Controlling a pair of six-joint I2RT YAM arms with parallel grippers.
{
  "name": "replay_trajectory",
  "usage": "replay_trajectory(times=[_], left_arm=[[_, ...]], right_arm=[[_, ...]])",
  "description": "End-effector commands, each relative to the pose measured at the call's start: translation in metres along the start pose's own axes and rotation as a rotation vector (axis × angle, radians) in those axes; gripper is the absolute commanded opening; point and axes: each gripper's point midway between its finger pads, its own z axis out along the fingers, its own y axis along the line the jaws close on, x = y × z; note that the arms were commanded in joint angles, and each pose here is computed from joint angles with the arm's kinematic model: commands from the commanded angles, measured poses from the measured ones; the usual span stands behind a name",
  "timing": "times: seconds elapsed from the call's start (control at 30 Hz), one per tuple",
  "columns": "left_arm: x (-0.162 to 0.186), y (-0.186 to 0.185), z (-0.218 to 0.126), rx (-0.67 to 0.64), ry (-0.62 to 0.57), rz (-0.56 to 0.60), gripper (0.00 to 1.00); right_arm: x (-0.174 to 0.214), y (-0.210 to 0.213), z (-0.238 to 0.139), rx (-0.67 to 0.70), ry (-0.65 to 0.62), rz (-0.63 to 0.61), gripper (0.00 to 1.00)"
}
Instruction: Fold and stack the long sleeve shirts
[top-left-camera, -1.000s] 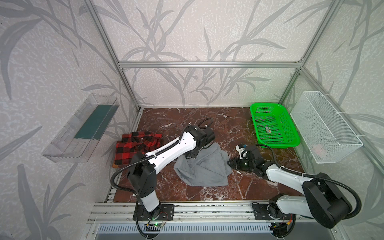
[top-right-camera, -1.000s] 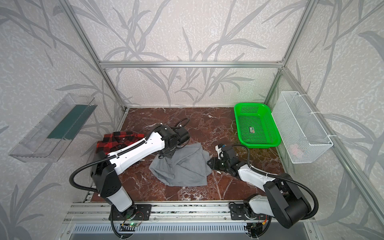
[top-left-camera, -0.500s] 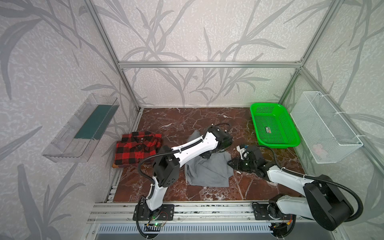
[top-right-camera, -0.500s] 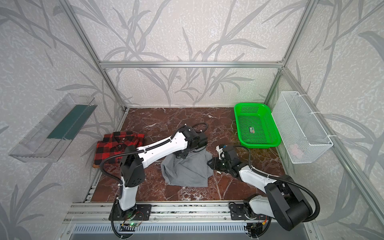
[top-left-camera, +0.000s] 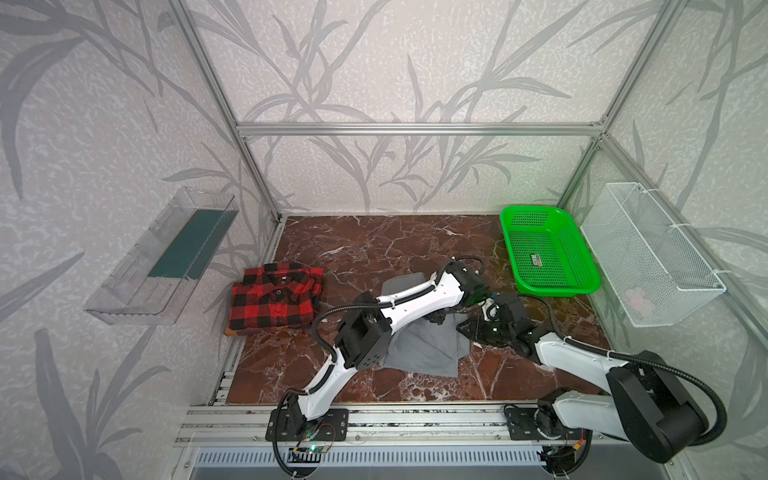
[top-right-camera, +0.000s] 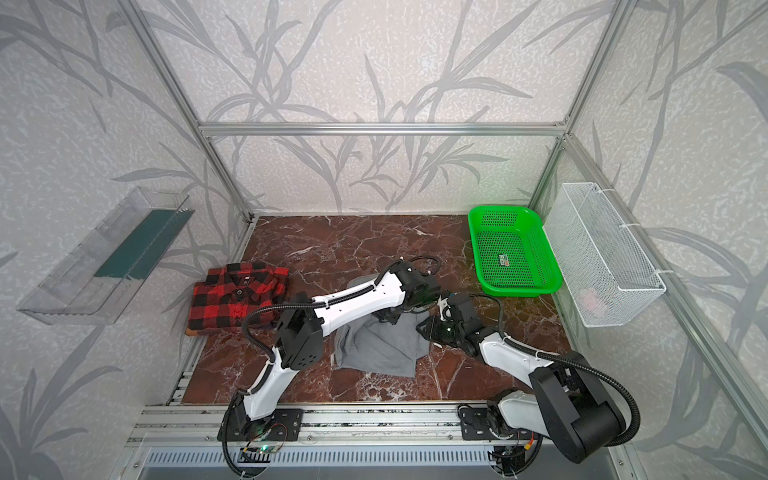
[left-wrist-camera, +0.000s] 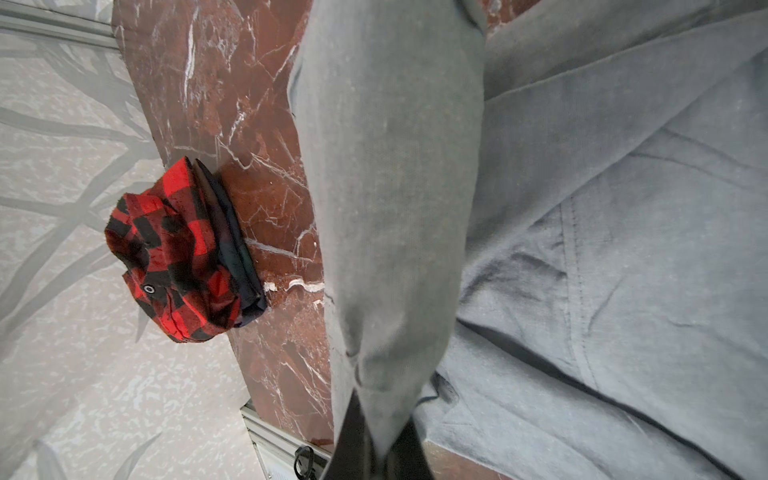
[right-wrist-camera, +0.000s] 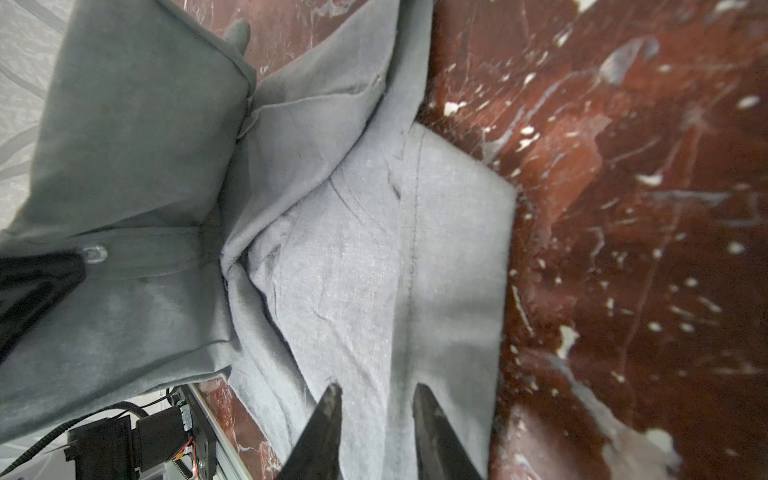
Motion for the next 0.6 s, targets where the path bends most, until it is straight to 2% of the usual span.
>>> replay_trajectory(times=[0.0,0.33,0.57], left_arm=[[0.028,0.014,-0.006,-0.066,0.128,0.037,0.00],[0.027,-0.026,-0.026,0.086,0.146,-0.020,0.00],[0.032,-0.040,-0.030,0.114,0.165,-0.035,0.03]], right_arm=[[0.003,-0.003,0.002,-0.006,0.014,0.023,0.31],[0.007,-0.009,0.007,0.000,0.031,0.056,0.31],[0.010,-0.017,0.011,0.027,0.037,0.082,0.30]])
